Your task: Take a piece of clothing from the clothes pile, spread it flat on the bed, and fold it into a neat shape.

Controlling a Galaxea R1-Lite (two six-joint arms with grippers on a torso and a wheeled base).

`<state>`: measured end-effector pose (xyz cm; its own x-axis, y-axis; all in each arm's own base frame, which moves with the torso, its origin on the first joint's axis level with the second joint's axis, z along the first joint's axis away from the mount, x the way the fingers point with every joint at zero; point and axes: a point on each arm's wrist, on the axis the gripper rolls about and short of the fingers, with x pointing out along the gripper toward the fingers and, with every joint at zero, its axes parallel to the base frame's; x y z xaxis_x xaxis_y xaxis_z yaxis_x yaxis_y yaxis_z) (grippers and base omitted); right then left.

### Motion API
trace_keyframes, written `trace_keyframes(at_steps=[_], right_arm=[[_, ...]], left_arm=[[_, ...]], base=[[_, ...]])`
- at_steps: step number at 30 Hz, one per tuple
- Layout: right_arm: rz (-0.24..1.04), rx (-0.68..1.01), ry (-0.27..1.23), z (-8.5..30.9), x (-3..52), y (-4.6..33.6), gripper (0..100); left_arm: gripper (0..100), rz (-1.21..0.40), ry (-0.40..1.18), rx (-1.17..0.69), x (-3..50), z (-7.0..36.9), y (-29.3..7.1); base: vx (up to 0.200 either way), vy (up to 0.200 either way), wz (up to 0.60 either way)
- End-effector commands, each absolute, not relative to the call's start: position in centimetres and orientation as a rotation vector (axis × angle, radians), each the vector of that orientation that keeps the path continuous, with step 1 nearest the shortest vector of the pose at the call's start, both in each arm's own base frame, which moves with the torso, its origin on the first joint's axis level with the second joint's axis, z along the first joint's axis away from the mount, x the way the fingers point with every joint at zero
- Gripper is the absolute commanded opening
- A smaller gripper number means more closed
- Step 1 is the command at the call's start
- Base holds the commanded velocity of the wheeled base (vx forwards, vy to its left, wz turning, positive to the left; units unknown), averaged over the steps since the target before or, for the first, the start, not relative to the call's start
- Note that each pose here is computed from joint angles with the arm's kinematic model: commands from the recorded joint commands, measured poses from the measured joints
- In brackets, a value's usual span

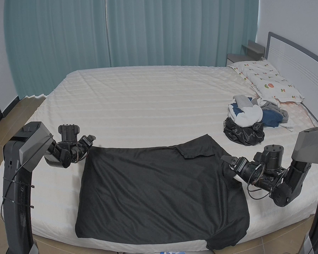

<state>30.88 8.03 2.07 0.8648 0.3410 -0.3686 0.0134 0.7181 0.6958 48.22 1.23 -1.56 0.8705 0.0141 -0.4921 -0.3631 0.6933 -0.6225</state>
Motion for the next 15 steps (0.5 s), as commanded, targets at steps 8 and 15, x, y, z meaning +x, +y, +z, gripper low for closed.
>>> trace_keyframes(at_steps=[8, 15], right_arm=[[0.207, 0.731, 0.601, 1.8, 39.4, 13.1, 100], [0.155, 0.683, 0.631, -0.6, 42.0, 14.7, 100]], left_arm=[[100, 0.089, 0.575, -1.012, 44.6, 2.1, 2.5], [100, 0.075, 0.604, -1.034, 44.3, 1.6, 2.4]], base=[[0.000, 0.000, 0.00], [0.000, 0.000, 0.00]])
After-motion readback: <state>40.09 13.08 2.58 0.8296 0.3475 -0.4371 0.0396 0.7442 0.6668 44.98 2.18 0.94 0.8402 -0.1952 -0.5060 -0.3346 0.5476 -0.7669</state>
